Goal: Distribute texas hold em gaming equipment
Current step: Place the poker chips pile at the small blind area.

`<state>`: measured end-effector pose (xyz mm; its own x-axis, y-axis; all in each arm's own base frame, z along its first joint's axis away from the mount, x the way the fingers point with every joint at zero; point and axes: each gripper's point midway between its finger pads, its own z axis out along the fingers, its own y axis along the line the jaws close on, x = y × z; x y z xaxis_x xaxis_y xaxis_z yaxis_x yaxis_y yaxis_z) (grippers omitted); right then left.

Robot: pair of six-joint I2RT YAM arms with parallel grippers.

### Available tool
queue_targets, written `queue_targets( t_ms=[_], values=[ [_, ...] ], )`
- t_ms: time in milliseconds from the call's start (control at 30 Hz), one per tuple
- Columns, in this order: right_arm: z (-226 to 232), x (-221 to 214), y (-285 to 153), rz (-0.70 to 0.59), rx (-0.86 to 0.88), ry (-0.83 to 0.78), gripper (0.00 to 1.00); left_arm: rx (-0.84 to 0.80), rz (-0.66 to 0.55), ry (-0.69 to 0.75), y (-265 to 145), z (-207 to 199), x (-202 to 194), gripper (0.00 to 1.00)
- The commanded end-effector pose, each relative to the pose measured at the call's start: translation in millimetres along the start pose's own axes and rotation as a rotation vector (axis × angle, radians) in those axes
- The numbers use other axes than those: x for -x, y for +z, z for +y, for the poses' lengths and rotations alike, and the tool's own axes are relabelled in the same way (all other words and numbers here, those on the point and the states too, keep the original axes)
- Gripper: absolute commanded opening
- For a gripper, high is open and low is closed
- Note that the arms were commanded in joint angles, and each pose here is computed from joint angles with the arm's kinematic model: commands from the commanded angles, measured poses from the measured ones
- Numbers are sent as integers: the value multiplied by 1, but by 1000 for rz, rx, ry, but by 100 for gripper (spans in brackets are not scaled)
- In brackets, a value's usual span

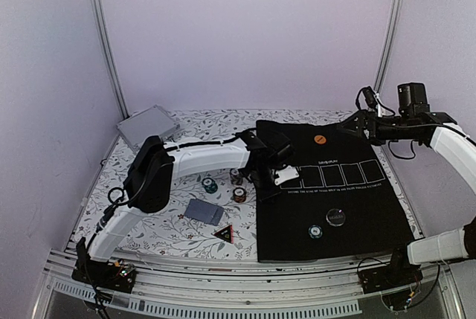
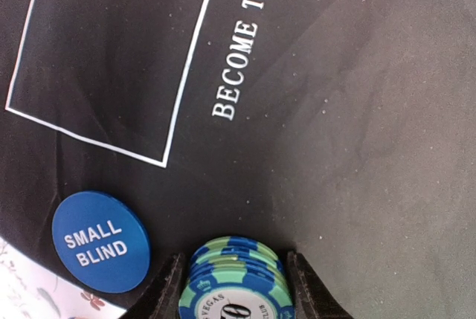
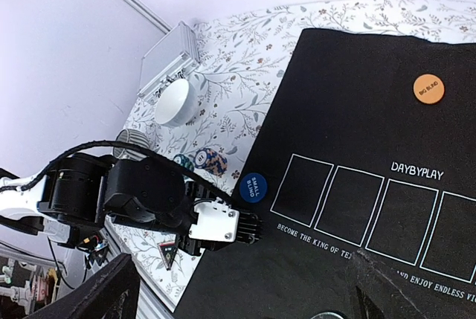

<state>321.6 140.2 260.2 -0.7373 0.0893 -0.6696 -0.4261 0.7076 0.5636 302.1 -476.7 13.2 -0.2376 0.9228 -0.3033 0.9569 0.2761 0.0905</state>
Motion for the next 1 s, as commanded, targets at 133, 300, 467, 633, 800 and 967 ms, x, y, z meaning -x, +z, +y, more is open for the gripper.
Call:
queue_targets(
  t_ms=[133, 300, 467, 633, 800, 967],
  values=[
    [10, 0, -4, -21, 32, -19, 99, -27, 5, -5, 14, -11, -7, 25],
    [4, 0, -1, -15, 16, -7, 99, 12, -27, 0, 1, 0, -3, 51],
    [-3, -1, -2, -19, -26, 1, 99, 24, -42, 21, -7, 3, 0, 60],
    [-10, -4, 1, -6, -52, 14, 99, 46, -114, 30, -30, 8, 20, 62],
    [-17, -6, 5, 9, -70, 28, 99, 47, -276, 58, -89, 2, 56, 72],
    [-16, 2, 7, 4, -66, 30, 99, 81, -440, 15, -163, 6, 75, 80]
  ],
)
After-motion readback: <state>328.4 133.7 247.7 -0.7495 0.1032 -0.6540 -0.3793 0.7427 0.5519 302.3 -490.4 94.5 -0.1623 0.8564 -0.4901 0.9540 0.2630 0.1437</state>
